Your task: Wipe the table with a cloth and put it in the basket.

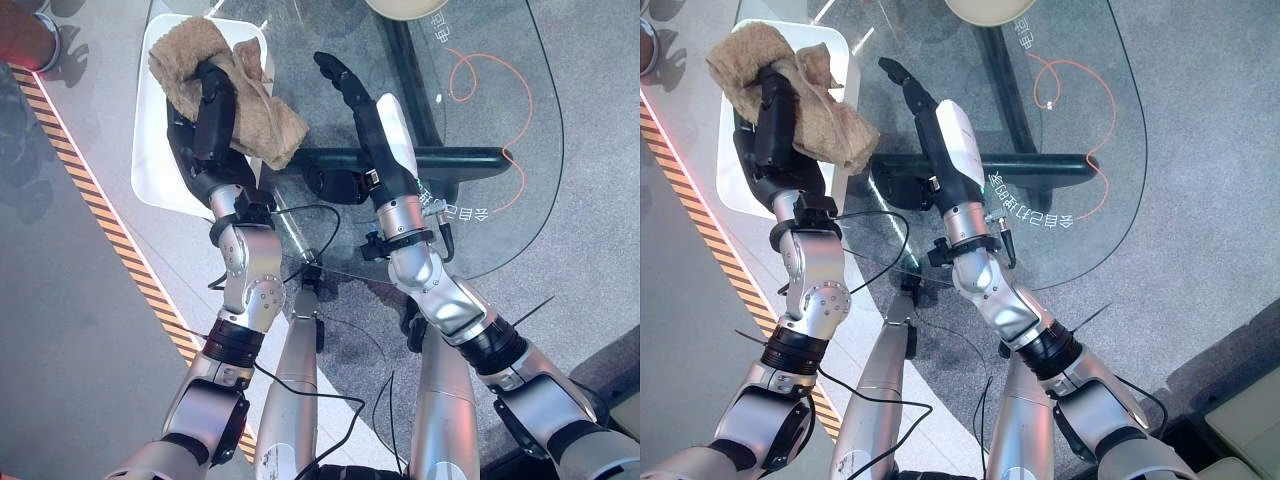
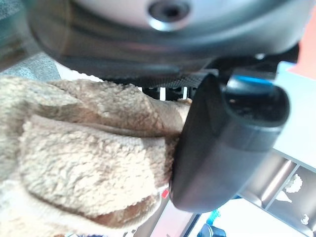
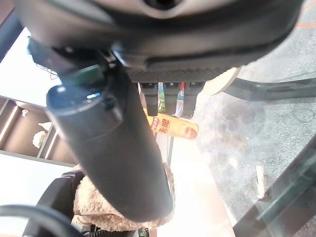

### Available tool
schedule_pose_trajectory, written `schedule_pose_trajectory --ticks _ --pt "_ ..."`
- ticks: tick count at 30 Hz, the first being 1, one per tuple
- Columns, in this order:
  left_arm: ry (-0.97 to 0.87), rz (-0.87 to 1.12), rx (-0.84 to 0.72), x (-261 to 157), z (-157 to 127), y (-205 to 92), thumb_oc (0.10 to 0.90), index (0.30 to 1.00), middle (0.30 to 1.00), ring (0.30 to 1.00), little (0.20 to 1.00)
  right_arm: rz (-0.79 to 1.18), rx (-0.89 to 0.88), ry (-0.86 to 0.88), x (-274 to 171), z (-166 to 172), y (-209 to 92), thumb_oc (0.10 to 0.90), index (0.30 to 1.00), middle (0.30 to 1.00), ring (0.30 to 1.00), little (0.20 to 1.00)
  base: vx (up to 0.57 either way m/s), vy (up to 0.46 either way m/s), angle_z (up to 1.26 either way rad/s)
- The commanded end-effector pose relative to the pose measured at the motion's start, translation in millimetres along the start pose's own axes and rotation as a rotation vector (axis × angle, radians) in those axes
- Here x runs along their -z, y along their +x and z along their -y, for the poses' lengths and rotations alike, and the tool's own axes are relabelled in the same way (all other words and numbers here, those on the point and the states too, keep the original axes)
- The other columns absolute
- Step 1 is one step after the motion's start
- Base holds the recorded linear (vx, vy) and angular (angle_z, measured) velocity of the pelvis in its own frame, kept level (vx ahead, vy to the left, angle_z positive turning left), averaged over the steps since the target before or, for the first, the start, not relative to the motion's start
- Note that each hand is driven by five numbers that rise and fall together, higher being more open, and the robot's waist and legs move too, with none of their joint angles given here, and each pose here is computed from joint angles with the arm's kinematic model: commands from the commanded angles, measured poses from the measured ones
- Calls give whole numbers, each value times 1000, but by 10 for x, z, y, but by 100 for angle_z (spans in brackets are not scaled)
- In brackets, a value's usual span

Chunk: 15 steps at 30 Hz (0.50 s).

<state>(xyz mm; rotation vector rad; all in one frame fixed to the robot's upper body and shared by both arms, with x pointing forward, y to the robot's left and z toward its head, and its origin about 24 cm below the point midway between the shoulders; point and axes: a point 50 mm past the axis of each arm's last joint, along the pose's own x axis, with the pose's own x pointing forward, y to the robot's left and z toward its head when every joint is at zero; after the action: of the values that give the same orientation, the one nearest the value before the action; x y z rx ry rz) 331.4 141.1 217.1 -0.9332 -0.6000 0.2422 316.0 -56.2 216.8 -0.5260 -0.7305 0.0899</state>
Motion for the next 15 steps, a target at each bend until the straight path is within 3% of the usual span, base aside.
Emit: schedule_pose_trajectory --ticks 1,15 --pt "-74 341 182 -547 434 163 100 300 300 300 200 293 206 77 -650 235 268 800 900 900 900 900 0 0 0" --pt "11 441 102 -711 175 269 100 300 300 300 200 46 526 -163 177 788 59 800 900 900 900 900 4 3 -1"
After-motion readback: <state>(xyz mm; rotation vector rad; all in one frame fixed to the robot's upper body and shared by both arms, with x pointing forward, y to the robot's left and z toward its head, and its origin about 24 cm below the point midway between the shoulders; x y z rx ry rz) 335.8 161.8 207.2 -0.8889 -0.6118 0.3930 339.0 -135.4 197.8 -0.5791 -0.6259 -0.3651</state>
